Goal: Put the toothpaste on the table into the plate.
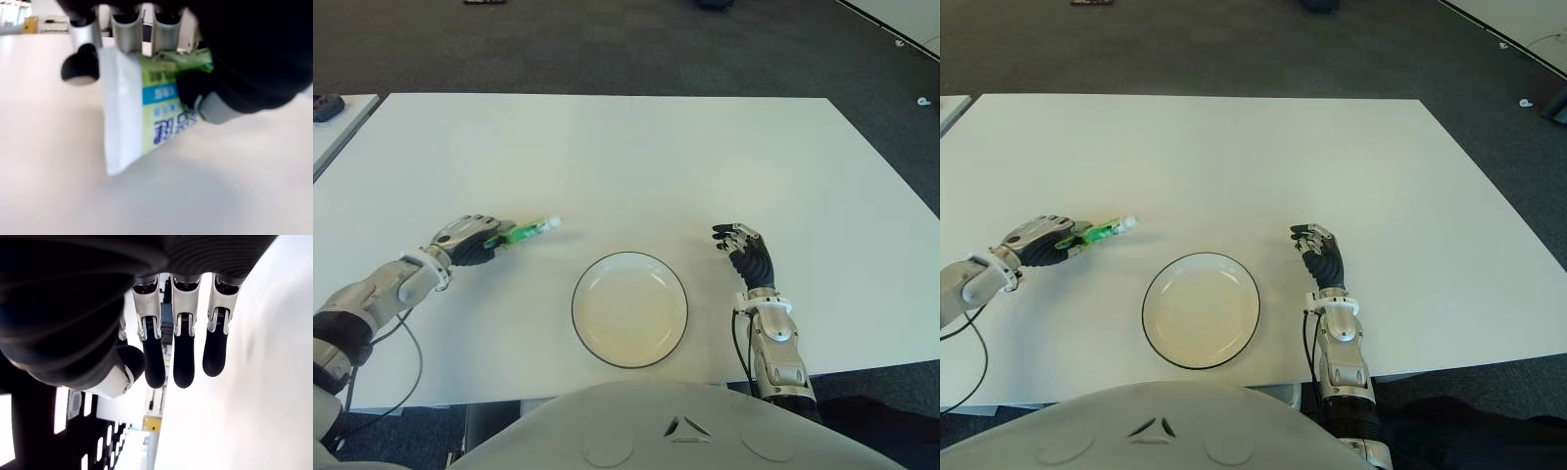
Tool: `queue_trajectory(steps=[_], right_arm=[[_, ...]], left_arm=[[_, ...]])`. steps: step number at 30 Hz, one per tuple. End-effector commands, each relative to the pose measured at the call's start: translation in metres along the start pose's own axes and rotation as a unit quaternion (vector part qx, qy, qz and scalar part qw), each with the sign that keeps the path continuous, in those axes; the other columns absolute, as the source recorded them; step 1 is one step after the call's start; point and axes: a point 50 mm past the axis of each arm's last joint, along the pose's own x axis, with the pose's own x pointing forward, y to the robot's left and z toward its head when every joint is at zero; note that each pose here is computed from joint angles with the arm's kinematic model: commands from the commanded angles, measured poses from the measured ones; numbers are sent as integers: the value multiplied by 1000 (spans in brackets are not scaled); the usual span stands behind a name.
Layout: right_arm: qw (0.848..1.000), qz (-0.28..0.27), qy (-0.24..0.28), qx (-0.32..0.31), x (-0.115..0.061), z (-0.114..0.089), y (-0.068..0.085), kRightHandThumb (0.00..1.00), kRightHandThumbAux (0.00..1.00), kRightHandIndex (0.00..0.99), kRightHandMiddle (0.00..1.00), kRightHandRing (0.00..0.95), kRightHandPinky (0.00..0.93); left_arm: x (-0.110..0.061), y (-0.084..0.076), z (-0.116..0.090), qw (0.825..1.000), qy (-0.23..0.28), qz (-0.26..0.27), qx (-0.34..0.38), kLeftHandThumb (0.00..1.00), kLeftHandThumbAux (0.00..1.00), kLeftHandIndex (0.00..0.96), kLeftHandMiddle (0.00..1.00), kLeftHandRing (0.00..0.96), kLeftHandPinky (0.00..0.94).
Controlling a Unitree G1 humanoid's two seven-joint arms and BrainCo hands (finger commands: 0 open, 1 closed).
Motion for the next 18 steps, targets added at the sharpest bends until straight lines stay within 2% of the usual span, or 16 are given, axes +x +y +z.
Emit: queue_trajectory(steps=[1,8,18], right_arm=[[1000,4,-5,1,4,0,2,689,736,418,382,363,391],[1000,3,-9,1,5,-1,3,689,736,416,385,368,396],[1000,3,-10,1,6,-2,5,691,734,417,393,375,397]], left_arm=[[9,17,13,993,-8,36,-108,727,705,443,872,863,861],[10,25,23,987,-20,49,-150,728,704,443,880,870,868],[12,32,55,971,-52,95,-212,729,703,443,886,875,871]])
